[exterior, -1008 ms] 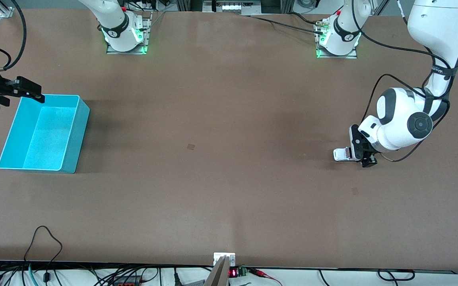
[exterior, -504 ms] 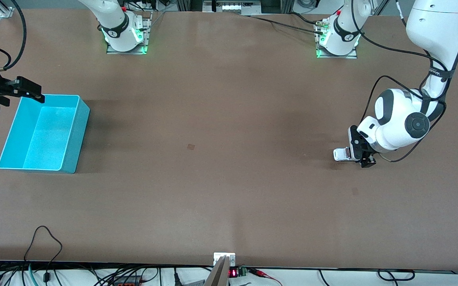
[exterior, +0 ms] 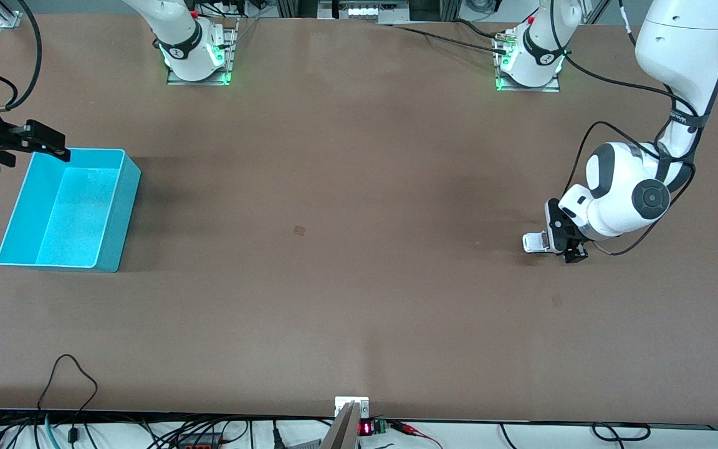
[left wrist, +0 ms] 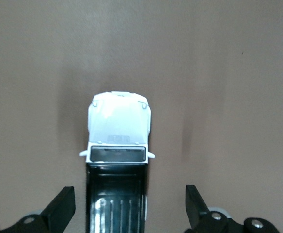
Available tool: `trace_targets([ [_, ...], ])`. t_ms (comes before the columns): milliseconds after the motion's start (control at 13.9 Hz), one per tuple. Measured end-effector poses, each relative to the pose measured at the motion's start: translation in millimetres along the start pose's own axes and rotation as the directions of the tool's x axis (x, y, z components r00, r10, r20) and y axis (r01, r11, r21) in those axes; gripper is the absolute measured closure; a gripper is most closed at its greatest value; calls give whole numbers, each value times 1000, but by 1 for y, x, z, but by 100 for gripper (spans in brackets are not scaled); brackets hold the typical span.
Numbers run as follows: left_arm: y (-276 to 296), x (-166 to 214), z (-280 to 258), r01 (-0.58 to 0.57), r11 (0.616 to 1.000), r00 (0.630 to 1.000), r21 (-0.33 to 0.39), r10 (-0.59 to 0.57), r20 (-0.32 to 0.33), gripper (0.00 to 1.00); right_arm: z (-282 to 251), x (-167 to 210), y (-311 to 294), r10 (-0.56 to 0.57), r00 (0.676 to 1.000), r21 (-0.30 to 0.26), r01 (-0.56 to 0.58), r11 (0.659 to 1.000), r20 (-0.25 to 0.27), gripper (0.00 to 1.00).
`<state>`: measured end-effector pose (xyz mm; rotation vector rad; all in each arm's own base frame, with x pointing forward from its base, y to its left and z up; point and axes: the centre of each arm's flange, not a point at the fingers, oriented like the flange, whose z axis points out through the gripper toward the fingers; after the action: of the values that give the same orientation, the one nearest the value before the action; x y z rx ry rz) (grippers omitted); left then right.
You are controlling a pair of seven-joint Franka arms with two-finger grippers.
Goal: Wind and store white jeep toy
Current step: 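Close the left gripper on the jeep's black rear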
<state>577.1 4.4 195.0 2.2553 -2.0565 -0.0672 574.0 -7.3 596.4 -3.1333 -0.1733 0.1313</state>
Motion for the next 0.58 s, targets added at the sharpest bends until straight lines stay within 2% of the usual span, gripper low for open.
trace_targets([
  [576, 5, -2, 9, 1, 1000, 1000, -1, -1, 0, 0, 0, 0, 0, 0, 1000, 0, 0, 1000, 0, 0],
])
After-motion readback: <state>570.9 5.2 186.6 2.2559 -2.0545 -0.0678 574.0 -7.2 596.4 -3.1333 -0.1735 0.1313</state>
